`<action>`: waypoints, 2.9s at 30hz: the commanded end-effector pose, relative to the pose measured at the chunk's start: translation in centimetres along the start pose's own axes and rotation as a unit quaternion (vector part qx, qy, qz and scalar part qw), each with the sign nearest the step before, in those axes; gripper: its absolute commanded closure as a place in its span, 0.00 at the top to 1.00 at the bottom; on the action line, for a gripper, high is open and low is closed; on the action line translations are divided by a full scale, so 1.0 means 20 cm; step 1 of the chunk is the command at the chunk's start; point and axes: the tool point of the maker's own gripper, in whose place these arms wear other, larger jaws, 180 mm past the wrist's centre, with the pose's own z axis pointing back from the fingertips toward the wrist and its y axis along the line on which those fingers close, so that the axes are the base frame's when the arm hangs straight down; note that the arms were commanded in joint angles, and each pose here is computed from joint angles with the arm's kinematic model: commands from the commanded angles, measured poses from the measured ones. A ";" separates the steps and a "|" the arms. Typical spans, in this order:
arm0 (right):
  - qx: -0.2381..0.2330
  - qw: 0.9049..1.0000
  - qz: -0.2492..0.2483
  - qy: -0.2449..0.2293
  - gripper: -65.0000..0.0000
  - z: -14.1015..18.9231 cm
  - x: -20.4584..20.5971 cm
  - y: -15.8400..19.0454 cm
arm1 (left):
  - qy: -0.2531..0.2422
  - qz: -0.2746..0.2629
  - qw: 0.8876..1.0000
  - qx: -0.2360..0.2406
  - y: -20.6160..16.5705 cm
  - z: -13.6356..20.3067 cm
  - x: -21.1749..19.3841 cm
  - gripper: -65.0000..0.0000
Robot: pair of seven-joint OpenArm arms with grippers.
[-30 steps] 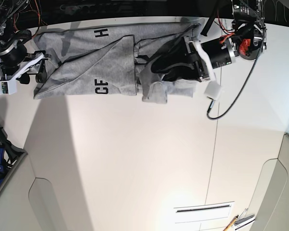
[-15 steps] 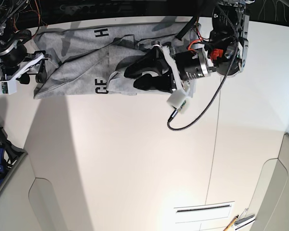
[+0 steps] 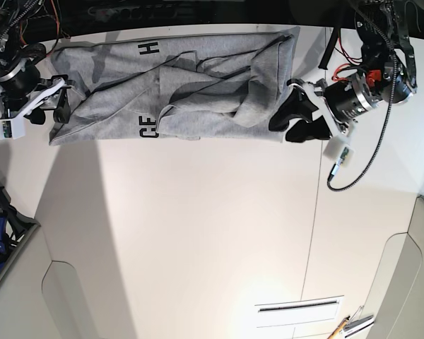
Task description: Fold the T-shirt properly
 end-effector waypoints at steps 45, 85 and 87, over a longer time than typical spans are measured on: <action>0.000 1.000 0.005 -0.025 0.50 0.02 0.07 0.00 | -0.018 -0.082 0.987 -0.137 -0.59 -0.17 0.01 0.00; 0.000 0.999 0.005 -0.040 0.50 0.02 0.09 0.00 | -0.066 -0.573 0.813 0.080 -0.83 -0.17 -0.07 0.00; 0.000 0.999 0.005 -0.040 0.50 0.02 0.09 0.00 | -0.067 -0.570 0.815 0.076 -0.84 -0.17 -0.07 0.00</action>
